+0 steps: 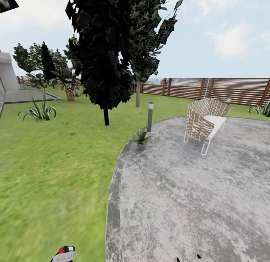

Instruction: Pick up the pesticide atomizer in the garden and spray insectifuge to fully cover both potted plants in the garden.

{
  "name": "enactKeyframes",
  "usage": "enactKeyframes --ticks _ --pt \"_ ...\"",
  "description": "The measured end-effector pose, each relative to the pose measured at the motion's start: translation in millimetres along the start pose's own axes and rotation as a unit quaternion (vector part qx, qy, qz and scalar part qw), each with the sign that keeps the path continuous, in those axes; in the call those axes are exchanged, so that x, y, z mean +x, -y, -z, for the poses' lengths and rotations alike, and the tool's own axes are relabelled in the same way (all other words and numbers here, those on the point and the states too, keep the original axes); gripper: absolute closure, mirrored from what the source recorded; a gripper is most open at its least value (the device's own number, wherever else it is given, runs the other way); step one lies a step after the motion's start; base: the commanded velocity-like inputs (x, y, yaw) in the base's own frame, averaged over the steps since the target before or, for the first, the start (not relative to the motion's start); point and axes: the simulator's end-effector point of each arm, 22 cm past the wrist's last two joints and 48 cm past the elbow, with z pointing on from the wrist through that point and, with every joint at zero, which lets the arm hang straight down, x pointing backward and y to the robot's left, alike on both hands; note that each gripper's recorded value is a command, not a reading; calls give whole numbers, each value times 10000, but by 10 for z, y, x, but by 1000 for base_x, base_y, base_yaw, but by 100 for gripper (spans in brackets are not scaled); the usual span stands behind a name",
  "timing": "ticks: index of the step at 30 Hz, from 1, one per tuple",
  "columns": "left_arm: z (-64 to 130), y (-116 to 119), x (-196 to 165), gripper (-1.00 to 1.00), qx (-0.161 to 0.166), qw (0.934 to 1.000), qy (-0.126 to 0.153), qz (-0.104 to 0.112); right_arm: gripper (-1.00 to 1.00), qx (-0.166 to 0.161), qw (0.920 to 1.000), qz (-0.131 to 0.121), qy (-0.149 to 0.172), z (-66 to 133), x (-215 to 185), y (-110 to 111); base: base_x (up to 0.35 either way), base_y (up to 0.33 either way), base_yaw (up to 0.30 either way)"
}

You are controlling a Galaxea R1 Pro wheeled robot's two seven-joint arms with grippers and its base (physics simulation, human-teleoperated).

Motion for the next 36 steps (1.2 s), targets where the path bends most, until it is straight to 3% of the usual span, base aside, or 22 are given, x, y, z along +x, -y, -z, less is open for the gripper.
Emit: enactKeyframes --ticks 36 --pt "0 -10 -4 100 -5 10000 6 -3 -100 2 10000 -4 8 -3 -6 -1 299 -165 0"
